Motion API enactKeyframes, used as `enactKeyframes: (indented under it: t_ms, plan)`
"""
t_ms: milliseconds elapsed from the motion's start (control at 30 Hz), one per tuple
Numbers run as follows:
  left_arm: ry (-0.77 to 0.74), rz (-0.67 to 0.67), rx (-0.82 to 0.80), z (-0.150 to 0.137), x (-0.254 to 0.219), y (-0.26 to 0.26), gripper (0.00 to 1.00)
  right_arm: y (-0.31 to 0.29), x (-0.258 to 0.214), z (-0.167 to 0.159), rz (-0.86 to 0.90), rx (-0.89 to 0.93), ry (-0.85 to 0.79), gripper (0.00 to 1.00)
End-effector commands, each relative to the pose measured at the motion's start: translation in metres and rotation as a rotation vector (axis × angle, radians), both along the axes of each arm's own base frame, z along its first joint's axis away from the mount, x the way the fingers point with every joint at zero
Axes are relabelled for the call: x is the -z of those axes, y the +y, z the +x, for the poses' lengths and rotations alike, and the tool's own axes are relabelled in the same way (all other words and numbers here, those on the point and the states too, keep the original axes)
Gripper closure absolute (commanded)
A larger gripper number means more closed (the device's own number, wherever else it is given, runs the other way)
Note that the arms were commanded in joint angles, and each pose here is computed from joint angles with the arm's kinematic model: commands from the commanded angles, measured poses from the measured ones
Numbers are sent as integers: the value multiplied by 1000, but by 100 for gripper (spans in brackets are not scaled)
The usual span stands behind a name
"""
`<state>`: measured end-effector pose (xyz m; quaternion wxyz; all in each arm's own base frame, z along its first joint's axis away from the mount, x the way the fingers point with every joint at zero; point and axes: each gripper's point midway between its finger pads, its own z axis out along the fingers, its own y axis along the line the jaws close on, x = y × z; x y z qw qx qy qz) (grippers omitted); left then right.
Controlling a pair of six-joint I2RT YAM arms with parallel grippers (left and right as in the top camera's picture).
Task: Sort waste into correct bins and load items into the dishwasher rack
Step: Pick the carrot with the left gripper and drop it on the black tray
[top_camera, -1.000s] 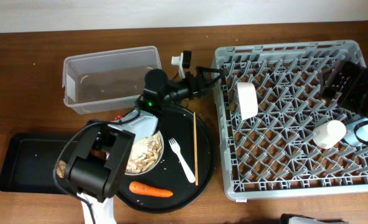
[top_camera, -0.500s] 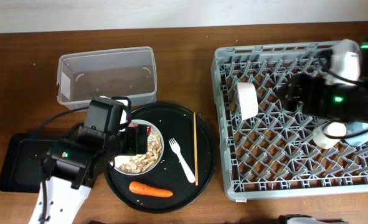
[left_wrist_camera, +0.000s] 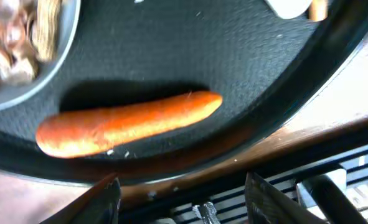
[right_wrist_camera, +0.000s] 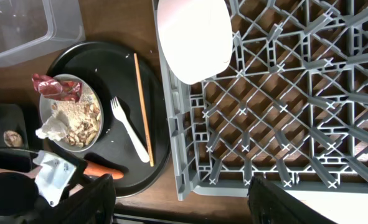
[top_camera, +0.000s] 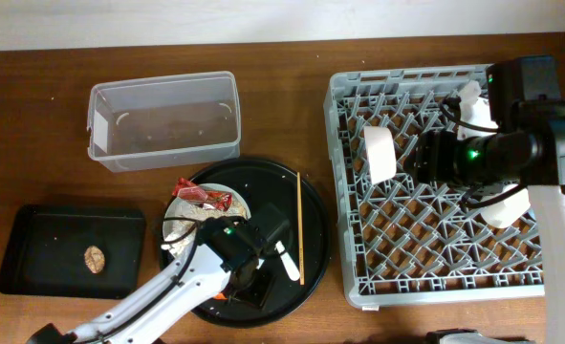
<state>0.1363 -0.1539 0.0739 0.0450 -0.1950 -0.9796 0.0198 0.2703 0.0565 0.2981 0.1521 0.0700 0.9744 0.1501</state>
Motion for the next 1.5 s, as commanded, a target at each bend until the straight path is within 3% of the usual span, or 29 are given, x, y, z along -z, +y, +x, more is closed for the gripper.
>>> enactKeyframes:
  t_ms: [0, 167, 200, 233, 333, 367, 467, 533, 633, 667, 733, 800, 967, 1133, 1300, 1467]
  plan:
    - [67, 103, -459, -17, 2, 13, 39, 0, 0, -3, -8, -3, 2, 28]
    - [89, 180, -937, -28, 28, 21, 39, 0, 0, -3, -8, -3, 3, 21]
    - [80, 152, -993, -21, 36, 20, 25, 0, 0, -3, -8, -3, 3, 21]
    - [73, 126, -1030, -12, 38, 20, 1, 0, 0, -3, -8, -3, 3, 21]
    - [55, 81, -1161, 12, 39, 28, 9, 0, 1, -5, -9, -3, 10, 21]
    - [53, 82, -1180, 14, 39, 31, 17, 0, 1, -5, -9, -3, 11, 20]
    - [88, 105, -1236, 0, 60, 40, 21, 0, 1, -5, -9, -3, 11, 20]
    - [49, 108, -1259, 6, 66, 47, 30, 0, 1, -5, -9, -3, 11, 20]
    - [15, 126, -1266, 9, 66, 54, 55, 0, 1, -5, -9, -3, 11, 19]
    - [11, 130, -1265, 9, 66, 55, 69, 0, 1, -5, -9, -3, 11, 19]
    - [32, 186, -1258, -2, 65, 62, 87, 0, 1, -5, -9, -2, 11, 19]
    - [39, 186, -1213, -4, 64, 63, 98, 0, 1, -5, -10, -2, 10, 19]
    - [54, 131, -1181, -10, 44, 60, 99, -4, 2, -4, -30, 6, 10, 15]
    - [-129, -10, -1189, 4, -8, 71, 99, -4, 2, -4, -30, 6, 9, 14]
    - [-474, 94, -1397, 28, -49, 158, 99, -4, 2, -4, -30, 6, 10, 14]
    - [-525, 122, -1539, 63, -45, 243, 99, -4, 2, -5, -30, 6, 10, 14]
